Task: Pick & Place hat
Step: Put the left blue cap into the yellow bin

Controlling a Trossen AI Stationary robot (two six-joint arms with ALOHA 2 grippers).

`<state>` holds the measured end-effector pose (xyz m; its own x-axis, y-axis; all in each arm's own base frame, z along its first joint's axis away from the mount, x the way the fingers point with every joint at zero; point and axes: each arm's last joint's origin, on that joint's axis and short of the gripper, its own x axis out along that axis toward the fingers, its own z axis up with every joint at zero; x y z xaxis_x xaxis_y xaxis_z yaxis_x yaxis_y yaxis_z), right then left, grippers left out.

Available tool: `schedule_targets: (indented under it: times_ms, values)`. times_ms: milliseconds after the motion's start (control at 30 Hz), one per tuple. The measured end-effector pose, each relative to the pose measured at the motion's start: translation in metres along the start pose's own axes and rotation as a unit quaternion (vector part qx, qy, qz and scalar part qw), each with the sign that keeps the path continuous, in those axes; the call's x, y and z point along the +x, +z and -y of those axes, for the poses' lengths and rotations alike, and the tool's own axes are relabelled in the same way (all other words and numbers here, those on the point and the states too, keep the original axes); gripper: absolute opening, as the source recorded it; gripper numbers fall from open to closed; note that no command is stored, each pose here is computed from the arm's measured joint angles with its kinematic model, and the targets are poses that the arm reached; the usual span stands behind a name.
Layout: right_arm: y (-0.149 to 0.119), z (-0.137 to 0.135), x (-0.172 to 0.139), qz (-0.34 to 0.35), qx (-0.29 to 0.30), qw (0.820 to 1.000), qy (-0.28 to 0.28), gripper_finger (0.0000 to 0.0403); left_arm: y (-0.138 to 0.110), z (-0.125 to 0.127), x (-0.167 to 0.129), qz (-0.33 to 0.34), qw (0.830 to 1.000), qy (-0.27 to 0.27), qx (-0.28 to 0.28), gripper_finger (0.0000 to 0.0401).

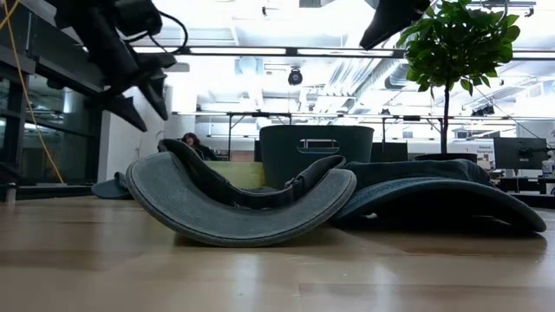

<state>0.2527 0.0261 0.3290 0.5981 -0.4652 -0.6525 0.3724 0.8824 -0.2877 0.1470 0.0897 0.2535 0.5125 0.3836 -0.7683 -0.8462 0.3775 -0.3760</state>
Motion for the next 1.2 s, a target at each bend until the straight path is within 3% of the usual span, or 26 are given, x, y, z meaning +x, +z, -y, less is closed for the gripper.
schedule_targets:
  times_ms: [233,567,967,1200]
  values:
    - [-0.001,0.000,0.000,-0.005,-0.015,1.000,-0.001,0.0227,-0.008,-0.008,-0.003,-0.035,0.997,0.041,0.051,0.0248]
    - [-0.002,0.000,0.000,-0.008,-0.019,1.000,0.000,0.0227,-0.010,-0.009,-0.003,-0.047,0.991,0.046,0.117,0.0248]
    - [-0.002,0.000,0.000,-0.009,-0.032,0.999,0.000,0.0227,-0.008,-0.007,0.007,-0.063,0.958,0.045,0.275,0.0248]
    - [-0.002,0.000,0.000,-0.009,-0.032,0.999,-0.001,0.0227,-0.008,-0.006,0.024,-0.099,0.949,0.062,0.292,0.0248]
